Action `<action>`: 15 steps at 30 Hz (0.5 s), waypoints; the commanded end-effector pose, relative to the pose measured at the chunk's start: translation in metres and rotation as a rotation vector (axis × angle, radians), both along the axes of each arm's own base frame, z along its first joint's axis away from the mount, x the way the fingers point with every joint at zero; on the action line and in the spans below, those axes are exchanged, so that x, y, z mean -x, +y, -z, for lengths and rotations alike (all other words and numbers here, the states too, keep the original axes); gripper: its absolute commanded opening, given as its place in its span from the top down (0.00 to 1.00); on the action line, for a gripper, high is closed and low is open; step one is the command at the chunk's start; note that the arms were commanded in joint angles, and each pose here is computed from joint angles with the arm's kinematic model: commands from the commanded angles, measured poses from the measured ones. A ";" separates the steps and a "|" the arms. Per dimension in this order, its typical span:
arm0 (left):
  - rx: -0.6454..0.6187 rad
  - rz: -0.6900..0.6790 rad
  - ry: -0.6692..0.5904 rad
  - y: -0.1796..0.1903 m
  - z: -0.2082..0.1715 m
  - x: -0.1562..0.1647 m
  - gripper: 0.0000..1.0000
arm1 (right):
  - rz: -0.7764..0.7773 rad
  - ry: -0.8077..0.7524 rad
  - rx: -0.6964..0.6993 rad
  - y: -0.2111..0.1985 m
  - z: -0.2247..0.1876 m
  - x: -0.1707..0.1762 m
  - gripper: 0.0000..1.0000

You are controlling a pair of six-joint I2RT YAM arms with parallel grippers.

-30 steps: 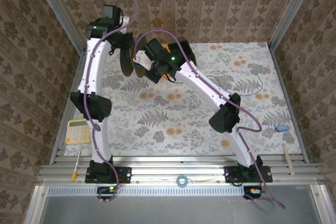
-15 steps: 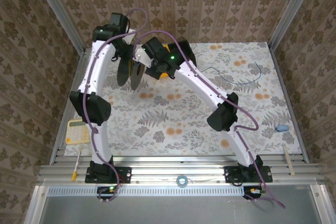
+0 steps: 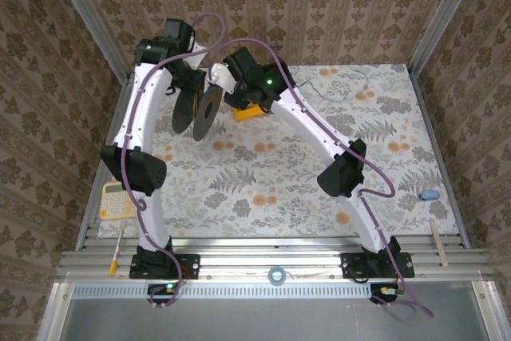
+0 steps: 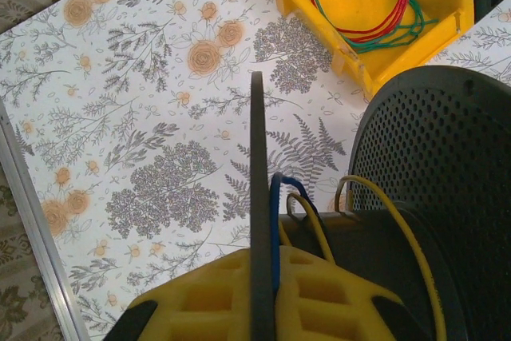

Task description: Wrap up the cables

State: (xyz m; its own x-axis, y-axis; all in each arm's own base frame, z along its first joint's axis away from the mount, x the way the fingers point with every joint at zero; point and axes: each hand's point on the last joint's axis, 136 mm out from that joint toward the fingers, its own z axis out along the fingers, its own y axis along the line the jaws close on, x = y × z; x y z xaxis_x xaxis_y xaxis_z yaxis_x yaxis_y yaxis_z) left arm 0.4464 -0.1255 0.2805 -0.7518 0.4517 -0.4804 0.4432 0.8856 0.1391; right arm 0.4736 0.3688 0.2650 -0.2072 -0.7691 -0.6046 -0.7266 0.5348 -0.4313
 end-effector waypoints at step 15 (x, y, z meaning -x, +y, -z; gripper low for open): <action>0.058 0.063 -0.042 0.000 -0.039 0.021 1.00 | -0.046 0.028 -0.283 -0.029 -0.051 0.004 0.14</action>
State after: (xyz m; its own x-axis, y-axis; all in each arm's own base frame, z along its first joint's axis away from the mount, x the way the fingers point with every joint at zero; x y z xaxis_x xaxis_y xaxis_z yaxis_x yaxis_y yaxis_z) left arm 0.4373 -0.1300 0.2875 -0.7444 0.4632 -0.4809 0.4765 0.8731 0.1033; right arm 0.4824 0.3366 0.2671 -0.2899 -0.6659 -0.6874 -0.7348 0.6150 -0.2860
